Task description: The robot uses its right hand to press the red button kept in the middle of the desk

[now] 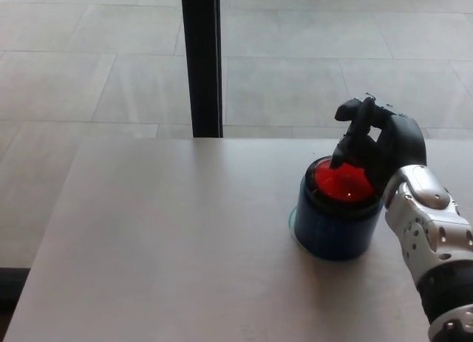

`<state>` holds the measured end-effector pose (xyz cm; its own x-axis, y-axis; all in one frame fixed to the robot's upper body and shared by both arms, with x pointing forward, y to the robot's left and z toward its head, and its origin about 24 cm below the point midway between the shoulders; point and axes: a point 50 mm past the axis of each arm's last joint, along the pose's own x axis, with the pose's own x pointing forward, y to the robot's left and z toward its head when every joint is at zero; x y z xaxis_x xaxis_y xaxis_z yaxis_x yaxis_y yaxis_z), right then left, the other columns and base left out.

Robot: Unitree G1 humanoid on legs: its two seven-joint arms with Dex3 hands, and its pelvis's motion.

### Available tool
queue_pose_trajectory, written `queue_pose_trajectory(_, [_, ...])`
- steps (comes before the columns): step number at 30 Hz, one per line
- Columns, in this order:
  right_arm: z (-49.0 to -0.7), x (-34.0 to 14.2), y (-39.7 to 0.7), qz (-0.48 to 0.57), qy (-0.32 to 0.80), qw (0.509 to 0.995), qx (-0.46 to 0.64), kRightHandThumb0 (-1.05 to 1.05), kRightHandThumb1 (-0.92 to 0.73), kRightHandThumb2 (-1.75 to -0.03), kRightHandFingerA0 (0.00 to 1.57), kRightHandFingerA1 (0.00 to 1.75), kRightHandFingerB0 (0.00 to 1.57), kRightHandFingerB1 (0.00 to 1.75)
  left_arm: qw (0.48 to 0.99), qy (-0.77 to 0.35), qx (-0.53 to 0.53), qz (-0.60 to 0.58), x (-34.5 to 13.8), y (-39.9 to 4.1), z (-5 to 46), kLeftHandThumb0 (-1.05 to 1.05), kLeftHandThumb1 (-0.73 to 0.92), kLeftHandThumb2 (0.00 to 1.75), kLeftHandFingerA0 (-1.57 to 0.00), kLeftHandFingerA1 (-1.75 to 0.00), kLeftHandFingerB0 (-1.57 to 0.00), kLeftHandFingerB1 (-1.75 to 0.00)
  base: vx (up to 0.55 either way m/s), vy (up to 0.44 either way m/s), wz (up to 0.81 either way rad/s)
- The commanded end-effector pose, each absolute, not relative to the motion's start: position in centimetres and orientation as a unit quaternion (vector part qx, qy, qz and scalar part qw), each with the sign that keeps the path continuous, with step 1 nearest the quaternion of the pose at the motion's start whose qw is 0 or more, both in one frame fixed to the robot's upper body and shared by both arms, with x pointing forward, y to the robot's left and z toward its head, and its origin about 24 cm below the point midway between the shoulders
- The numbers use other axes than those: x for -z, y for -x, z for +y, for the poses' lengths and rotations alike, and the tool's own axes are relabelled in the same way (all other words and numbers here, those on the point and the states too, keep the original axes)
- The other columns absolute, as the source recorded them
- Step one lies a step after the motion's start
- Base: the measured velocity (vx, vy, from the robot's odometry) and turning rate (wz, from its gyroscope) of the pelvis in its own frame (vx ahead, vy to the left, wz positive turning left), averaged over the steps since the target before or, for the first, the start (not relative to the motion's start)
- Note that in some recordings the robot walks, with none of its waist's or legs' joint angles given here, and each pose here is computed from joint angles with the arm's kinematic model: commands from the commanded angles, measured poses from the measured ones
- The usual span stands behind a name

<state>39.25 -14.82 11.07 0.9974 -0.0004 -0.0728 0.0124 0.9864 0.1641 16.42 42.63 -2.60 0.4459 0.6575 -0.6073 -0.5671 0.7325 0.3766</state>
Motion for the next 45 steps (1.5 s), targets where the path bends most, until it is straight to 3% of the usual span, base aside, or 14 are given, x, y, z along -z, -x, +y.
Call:
queue_pose_trajectory(1, [-16.4,-8.5,-38.7,0.116,-0.035,0.992,0.026,-0.2,-0.49,-1.29,0.98,1.75,0.74,1.63,0.842,-0.058,-0.378,0.381,2.0,-16.3,43.3,-0.77,0.92,1.27,-0.56,-1.0,-0.35,-0.82,0.0,0.0,0.0])
queue_pose_trajectory(9, [-18.3,-14.3,-40.4,0.058,-0.028,0.997,0.036,-0.25,-0.49,-1.27,0.92,1.75,0.72,1.57,0.844,-0.065,-0.373,0.38,1.8,-16.3,43.4,-0.75,0.92,1.31,-0.56,-0.99,-0.32,-0.79,0.0,0.0,0.0])
queue_pose_trajectory(10, [-18.4,-15.0,-40.6,0.052,-0.024,0.998,0.036,-0.24,-0.48,-1.28,0.94,1.75,0.75,1.57,0.844,-0.065,-0.373,0.38,1.8,-16.4,43.4,-0.74,0.92,1.23,-0.45,-1.21,-0.24,-0.9,0.0,0.0,0.0])
queue_pose_trajectory(11, [-18.8,-16.6,-40.9,0.035,-0.02,0.999,0.036,-0.23,-0.45,-1.32,0.94,1.75,0.76,1.58,0.843,-0.068,-0.374,0.381,1.8,-16.4,43.4,-0.75,0.92,1.33,-0.58,-1.0,-0.3,-0.78,0.0,0.0,0.0])
queue_pose_trajectory(12, [-19.0,-17.2,-41.0,0.028,-0.02,0.999,0.034,-0.23,-0.46,-1.32,0.95,1.75,0.76,1.61,0.843,-0.069,-0.374,0.381,1.8,-16.4,43.4,-0.75,0.92,1.33,-0.58,-1.0,-0.31,-0.79,0.0,0.0,0.0])
queue_pose_trajectory(13, [-19.2,-18.3,-41.2,0.014,-0.022,0.999,0.031,-0.3,-0.58,-1.13,0.96,1.75,0.79,1.59,0.843,-0.07,-0.373,0.382,1.8,-16.4,43.4,-0.76,0.92,1.33,-0.54,-0.97,-0.3,-0.78,0.0,0.0,0.0])
queue_pose_trajectory(17, [-20.4,-21.8,-41.4,-0.029,-0.03,0.999,0.026,-0.24,-0.62,-1.1,0.94,1.75,0.76,1.52,0.84,-0.068,-0.375,0.386,1.9,-16.1,43.4,-0.75,0.92,1.3,-0.57,-0.99,-0.31,-0.79,0.0,0.0,0.0])
queue_pose_trajectory(20, [-21.5,-24.3,-41.2,-0.051,-0.036,0.997,0.038,-0.22,-0.55,-1.25,0.98,1.75,0.77,1.55,0.839,-0.066,-0.376,0.387,2.1,-15.8,43.4,-0.76,0.92,1.27,-0.57,-1.0,-0.32,-0.79,0.0,0.0,0.0])
queue_pose_trajectory(24, [-23.6,-26.3,-40.6,-0.079,-0.042,0.995,0.05,-0.19,-0.54,-1.27,0.98,1.75,0.72,1.61,0.841,-0.062,-0.376,0.384,2.1,-15.6,43.5,-0.77,0.92,1.32,-0.55,-0.99,-0.27,-0.77,0.0,0.0,0.0])
queue_pose_trajectory(26, [-26.1,-27.2,-39.9,-0.089,-0.049,0.991,0.081,-0.18,-0.5,-1.33,0.96,1.75,0.8,1.51,0.84,-0.06,-0.379,0.384,2.1,-15.5,43.6,-0.76,0.92,1.31,-0.54,-0.99,-0.3,-0.78,0.0,0.0,0.0])
queue_pose_trajectory(37, [-38.5,-26.9,-33.5,-0.111,-0.065,0.959,0.251,-0.13,-0.51,-1.29,0.94,1.75,0.77,1.49,0.838,-0.065,-0.377,0.389,2.0,-15.4,43.7,-0.75,0.92,1.33,-0.52,-0.96,-0.26,-0.76,0.0,0.0,0.0])
queue_pose_trajectory(43, [-43.0,-24.7,-29.0,-0.115,-0.054,0.931,0.342,-0.19,-0.35,-1.44,1.1,1.75,0.93,1.51,0.837,-0.067,-0.379,0.388,1.8,-15.4,43.9,-0.75,0.92,1.32,-0.53,-0.97,-0.29,-0.77,0.0,0.0,0.0])
queue_pose_trajectory(44, [-43.4,-24.2,-28.2,-0.118,-0.068,0.926,0.353,-0.27,-0.28,-1.41,1.13,1.75,0.9,1.56,0.837,-0.065,-0.381,0.387,1.9,-15.3,43.8,-0.75,0.92,1.33,-0.53,-0.97,-0.26,-0.76,0.0,0.0,0.0])
queue_pose_trajectory(45, [-44.3,-23.0,-26.6,-0.111,-0.08,0.911,0.39,-0.41,-0.44,-1.22,1.17,1.75,0.93,1.57,0.837,-0.063,-0.383,0.386,2.0,-15.3,43.8,-0.75,0.92,1.32,-0.53,-0.97,-0.25,-0.75,0.0,0.0,0.0])
